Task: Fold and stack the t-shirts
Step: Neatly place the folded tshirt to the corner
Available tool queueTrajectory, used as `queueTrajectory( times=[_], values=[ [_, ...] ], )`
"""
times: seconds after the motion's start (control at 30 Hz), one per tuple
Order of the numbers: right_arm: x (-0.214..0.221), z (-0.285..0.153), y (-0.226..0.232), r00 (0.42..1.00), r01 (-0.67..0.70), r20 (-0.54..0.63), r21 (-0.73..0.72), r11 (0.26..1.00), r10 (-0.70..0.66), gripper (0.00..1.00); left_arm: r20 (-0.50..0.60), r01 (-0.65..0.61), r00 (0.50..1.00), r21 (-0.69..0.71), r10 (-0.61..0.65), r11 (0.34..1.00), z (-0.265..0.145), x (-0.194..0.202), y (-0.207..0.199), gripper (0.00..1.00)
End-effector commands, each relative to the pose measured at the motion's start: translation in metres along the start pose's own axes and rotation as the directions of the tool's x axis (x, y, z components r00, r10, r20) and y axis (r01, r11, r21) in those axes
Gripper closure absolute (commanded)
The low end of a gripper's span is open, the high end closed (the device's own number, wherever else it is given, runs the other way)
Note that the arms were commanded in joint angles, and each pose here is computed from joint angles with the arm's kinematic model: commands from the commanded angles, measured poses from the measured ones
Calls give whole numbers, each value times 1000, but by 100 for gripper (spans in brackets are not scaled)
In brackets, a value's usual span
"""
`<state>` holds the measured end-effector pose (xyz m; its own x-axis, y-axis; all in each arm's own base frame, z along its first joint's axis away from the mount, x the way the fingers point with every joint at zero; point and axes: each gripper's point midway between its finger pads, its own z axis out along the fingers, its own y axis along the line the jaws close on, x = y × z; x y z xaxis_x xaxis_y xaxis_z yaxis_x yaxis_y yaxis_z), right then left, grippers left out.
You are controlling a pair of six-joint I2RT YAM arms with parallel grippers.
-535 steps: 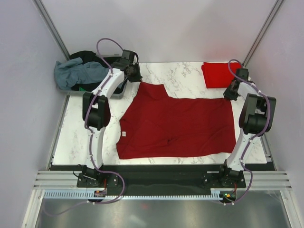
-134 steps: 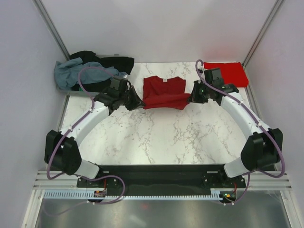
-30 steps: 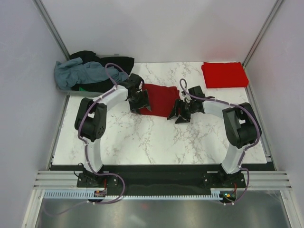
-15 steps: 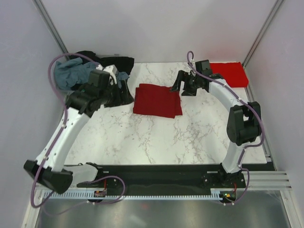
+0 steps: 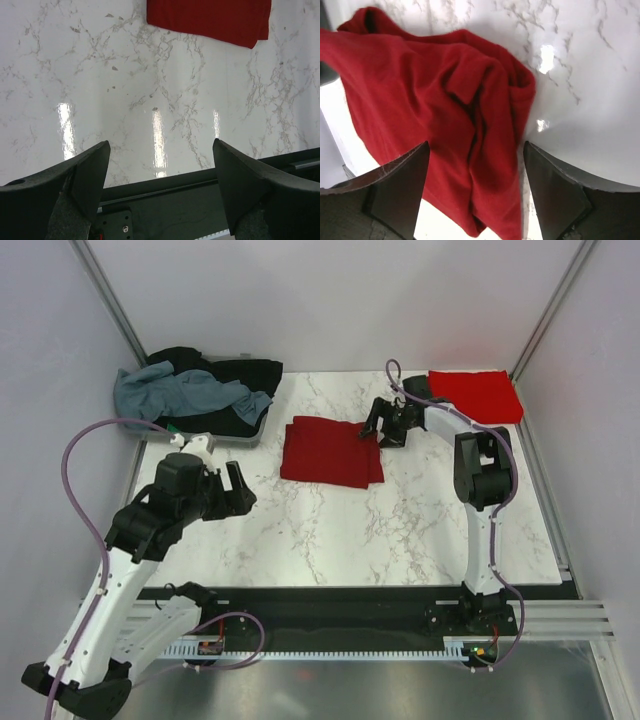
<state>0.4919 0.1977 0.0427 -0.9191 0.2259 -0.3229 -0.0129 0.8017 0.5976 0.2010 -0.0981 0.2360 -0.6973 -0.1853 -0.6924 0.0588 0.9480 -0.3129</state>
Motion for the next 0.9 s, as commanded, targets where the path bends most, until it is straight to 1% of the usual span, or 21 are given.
queueTrajectory(
  times=[0.0, 0.1, 0.13, 0.17, 0.2, 0.23, 0.3, 0.33, 0.37, 0.43, 0.47, 0.5, 0.53, 0.57, 0.6, 0.63, 0.7, 0.73, 0.8, 0.83, 0.87],
  values=[
    [-15, 13, 3, 999, 16, 42, -44, 999, -14, 17, 80, -15, 997, -17, 17, 1000, -7, -8, 7, 10],
    [-1, 29, -4, 1000, -21, 5, -72, 997, 22, 24, 93, -26, 995, -32, 29, 999, -6, -4, 13, 9],
    [-2, 34, 2, 1000, -10, 22, -108, 994, 13, 28, 105, -26, 994, -40, 30, 999, -7, -4, 16, 9],
    [3, 37, 8, 1000, -21, 3, -151, 988, 21, 35, 101, -28, 994, -49, 33, 998, -4, 0, 19, 8],
    [12, 43, 8, 999, -30, -18, -170, 985, 28, 38, 107, -20, 994, -58, 27, 998, -5, -1, 21, 7],
    [10, 46, 17, 1000, -4, 1, -209, 978, 5, 41, 117, -21, 993, -44, 27, 999, -7, -2, 19, 7],
    [19, 47, 29, 1000, -7, -16, -276, 961, 2, 52, 135, -16, 991, -30, 20, 999, -6, -2, 17, 7],
    [17, 47, 36, 1000, 15, 1, -303, 953, -15, 58, 141, -16, 990, -15, 18, 1000, -6, -3, 15, 7],
    [16, 44, 40, 1000, 24, 6, -313, 949, -23, 73, 161, -16, 987, -3, 16, 1000, -7, -4, 14, 6],
    [10, 34, 46, 998, 54, 32, -314, 948, -46, 90, 170, -12, 985, 3, 11, 1000, -5, -3, 14, 2],
    [8, 28, 47, 998, 65, 40, -306, 950, -55, 97, 187, -4, 982, 4, 4, 1000, -6, -5, 14, 1],
    [1, 15, 48, 997, 70, 52, -274, 959, -58, 100, 193, 5, 981, 0, -5, 1000, -4, -5, 15, 0],
    [-1, 9, 46, 992, 119, 66, -243, 963, -106, 100, 190, 10, 982, -6, -8, 1000, -1, -2, 18, 0],
    [-5, 2, 43, 990, 135, 75, -208, 969, -122, 100, 207, 14, 978, -1, -14, 1000, 0, -4, 18, 0],
    [-11, -14, 50, 982, 175, 101, -186, 967, -158, 100, 219, 24, 975, -14, -20, 1000, 0, -4, 21, 0],
    [-9, -21, 37, 979, 194, 88, -109, 975, -185, 100, 219, 29, 976, -21, -23, 999, 2, -2, 23, 1],
    [-7, -44, 36, 970, 233, 87, -48, 971, -228, 100, 244, 43, 969, -28, -35, 999, -1, -4, 26, 1],
    [-12, -53, 26, 965, 242, 102, 10, 970, -241, 100, 247, 45, 968, -30, -37, 999, -1, -3, 27, 1],
    [-20, -74, 22, 946, 292, 124, 79, 953, -300, 100, 260, 52, 965, -30, -42, 998, -3, -3, 28, 1],
    [-22, -83, 13, 946, 290, 117, 117, 950, -303, 100, 276, 56, 960, -27, -47, 998, -5, -4, 29, 1],
    [-29, -90, 2, 935, 305, 125, 190, 933, -331, 100, 280, 59, 959, -31, -48, 998, -5, -4, 30, 2]
  ],
)
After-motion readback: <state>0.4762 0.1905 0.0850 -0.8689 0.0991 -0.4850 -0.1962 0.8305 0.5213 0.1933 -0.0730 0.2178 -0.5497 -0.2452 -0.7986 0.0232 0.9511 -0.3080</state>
